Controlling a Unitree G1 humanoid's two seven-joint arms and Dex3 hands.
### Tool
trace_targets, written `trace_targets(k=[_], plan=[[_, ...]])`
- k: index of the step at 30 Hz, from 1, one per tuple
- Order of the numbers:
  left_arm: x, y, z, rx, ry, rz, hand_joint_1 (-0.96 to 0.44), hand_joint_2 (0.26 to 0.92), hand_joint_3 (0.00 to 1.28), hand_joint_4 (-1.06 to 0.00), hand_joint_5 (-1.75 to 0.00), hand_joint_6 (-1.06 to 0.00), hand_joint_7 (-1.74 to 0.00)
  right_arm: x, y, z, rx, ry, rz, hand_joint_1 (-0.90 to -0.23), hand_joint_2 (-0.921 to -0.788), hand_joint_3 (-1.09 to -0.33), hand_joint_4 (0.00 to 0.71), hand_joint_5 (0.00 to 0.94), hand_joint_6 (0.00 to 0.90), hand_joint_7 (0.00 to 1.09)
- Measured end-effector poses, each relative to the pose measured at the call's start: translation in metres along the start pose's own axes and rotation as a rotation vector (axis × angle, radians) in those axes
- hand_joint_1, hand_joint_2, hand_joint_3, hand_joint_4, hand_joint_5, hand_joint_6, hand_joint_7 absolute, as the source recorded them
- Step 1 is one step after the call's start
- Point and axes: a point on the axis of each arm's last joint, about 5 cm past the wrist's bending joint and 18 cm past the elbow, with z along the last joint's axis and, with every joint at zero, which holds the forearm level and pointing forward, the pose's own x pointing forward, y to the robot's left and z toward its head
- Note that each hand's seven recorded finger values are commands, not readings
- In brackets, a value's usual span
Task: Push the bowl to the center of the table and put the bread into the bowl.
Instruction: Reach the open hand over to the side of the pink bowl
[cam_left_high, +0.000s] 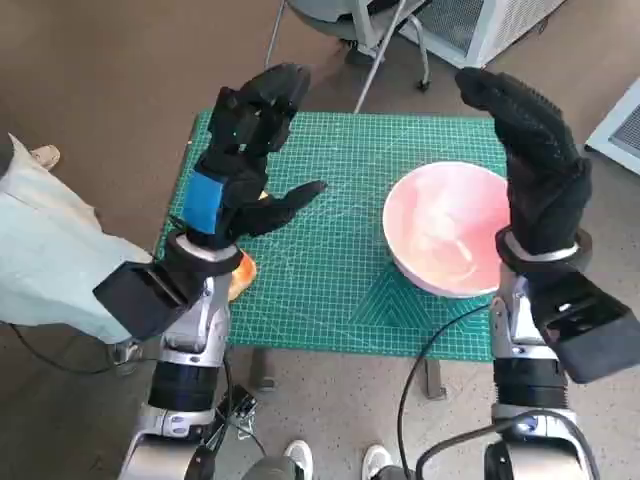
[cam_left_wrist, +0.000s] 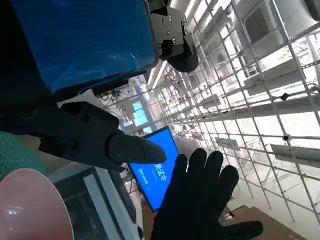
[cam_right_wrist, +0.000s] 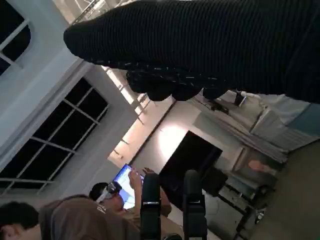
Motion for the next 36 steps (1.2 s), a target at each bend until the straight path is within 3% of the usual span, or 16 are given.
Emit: trace_targets(k=[29,33,36], plan=[[-0.001,0.001,0.001,0.019,-0.015,0.025,-0.39,0.921,0.14,-0.25,-0.06,-0.01,-0.76,-0.0039,-0.001,-0.003,0.007,0.025,0.005,-0.517,-0.921,-0.691,0.332,0.0,0.026,0.76],[-0.001,0.001,0.001,0.021,-0.022,0.025,-0.4,0.921,0.14,-0.26,-0.06,-0.01,-0.76,-0.0071,-0.008,-0.003,-0.014,0.025,-0.013,-0.519,-0.921,-0.692,0.332,0.001,0.025,0.76],[-0.001,0.002,0.001,0.022,-0.022,0.028,-0.4,0.921,0.14,-0.26,-0.06,-0.02,-0.75,-0.0124,-0.02,-0.003,-0.049,0.035,-0.043,-0.524,-0.921,-0.7,0.332,0.0,0.017,0.76]])
